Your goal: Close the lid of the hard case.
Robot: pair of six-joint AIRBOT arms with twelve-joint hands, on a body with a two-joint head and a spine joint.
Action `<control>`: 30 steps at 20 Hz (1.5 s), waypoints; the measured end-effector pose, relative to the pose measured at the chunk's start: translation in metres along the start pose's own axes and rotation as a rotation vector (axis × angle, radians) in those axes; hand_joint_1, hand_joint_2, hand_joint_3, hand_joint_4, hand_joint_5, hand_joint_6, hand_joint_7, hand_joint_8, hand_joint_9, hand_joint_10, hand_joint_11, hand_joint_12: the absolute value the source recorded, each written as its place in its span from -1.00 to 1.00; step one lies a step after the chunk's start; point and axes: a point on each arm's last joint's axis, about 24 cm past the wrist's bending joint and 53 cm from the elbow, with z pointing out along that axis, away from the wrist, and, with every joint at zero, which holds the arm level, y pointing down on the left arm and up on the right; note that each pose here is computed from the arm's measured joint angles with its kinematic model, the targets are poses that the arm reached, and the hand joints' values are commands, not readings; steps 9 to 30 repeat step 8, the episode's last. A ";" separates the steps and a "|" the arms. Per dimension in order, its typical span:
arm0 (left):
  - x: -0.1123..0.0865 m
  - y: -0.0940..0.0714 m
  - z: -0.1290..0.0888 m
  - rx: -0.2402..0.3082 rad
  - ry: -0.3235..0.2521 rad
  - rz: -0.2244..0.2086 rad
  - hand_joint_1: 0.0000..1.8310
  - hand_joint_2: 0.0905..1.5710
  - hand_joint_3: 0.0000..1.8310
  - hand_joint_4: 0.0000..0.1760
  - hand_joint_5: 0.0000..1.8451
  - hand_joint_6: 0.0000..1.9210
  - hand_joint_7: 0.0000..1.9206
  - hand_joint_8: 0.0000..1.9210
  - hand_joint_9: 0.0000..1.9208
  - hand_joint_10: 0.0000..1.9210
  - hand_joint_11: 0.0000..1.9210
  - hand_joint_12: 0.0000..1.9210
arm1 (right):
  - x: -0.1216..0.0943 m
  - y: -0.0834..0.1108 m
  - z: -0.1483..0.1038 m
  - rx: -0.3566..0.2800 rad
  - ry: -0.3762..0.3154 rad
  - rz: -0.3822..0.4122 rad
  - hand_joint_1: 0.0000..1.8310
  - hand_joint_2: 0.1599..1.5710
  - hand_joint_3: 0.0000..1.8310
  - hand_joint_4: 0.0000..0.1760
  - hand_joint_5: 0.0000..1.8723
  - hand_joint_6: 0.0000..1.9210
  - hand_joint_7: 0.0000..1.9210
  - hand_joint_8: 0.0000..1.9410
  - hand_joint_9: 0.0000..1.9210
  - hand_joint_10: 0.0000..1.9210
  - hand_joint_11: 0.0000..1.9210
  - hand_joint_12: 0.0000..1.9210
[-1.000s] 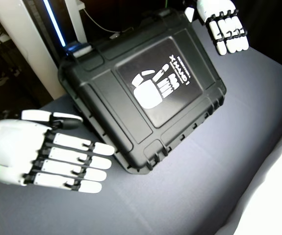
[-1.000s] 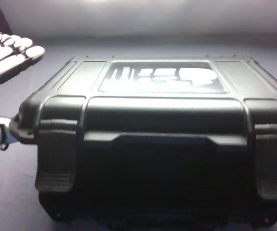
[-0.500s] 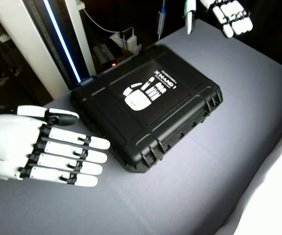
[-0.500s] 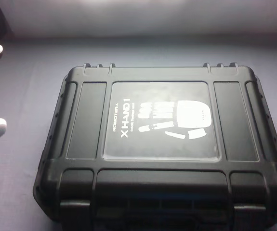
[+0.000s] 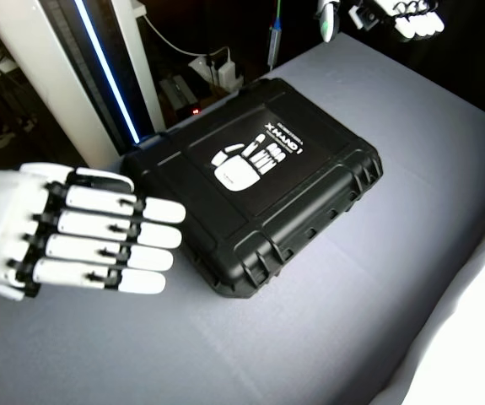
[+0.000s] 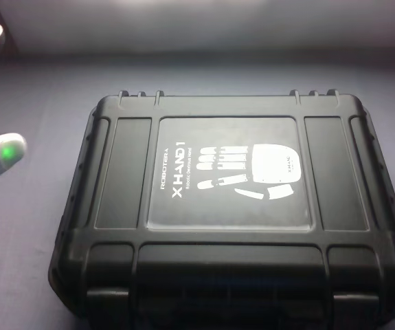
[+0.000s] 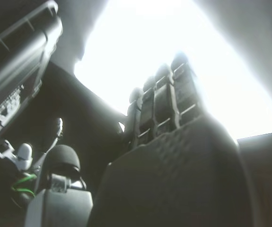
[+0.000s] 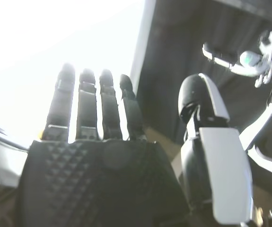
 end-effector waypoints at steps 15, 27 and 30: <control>0.008 -0.022 0.019 0.134 -0.049 -0.147 -0.69 0.60 -1.00 -1.00 -0.84 -0.98 -0.83 -0.97 -0.79 -0.99 -0.91 -0.61 | -0.020 0.034 -0.004 -0.131 -0.132 0.004 -0.18 0.40 -1.00 -0.33 -0.77 -0.99 -0.71 -0.99 -0.76 -0.99 -0.79 -0.88; 0.008 -0.022 0.019 0.134 -0.049 -0.147 -0.69 0.60 -1.00 -1.00 -0.84 -0.98 -0.83 -0.97 -0.79 -0.99 -0.91 -0.61 | -0.020 0.034 -0.004 -0.131 -0.132 0.004 -0.18 0.40 -1.00 -0.33 -0.77 -0.99 -0.71 -0.99 -0.76 -0.99 -0.79 -0.88; 0.008 -0.022 0.019 0.134 -0.049 -0.147 -0.69 0.60 -1.00 -1.00 -0.84 -0.98 -0.83 -0.97 -0.79 -0.99 -0.91 -0.61 | -0.020 0.034 -0.004 -0.131 -0.132 0.004 -0.18 0.40 -1.00 -0.33 -0.77 -0.99 -0.71 -0.99 -0.76 -0.99 -0.79 -0.88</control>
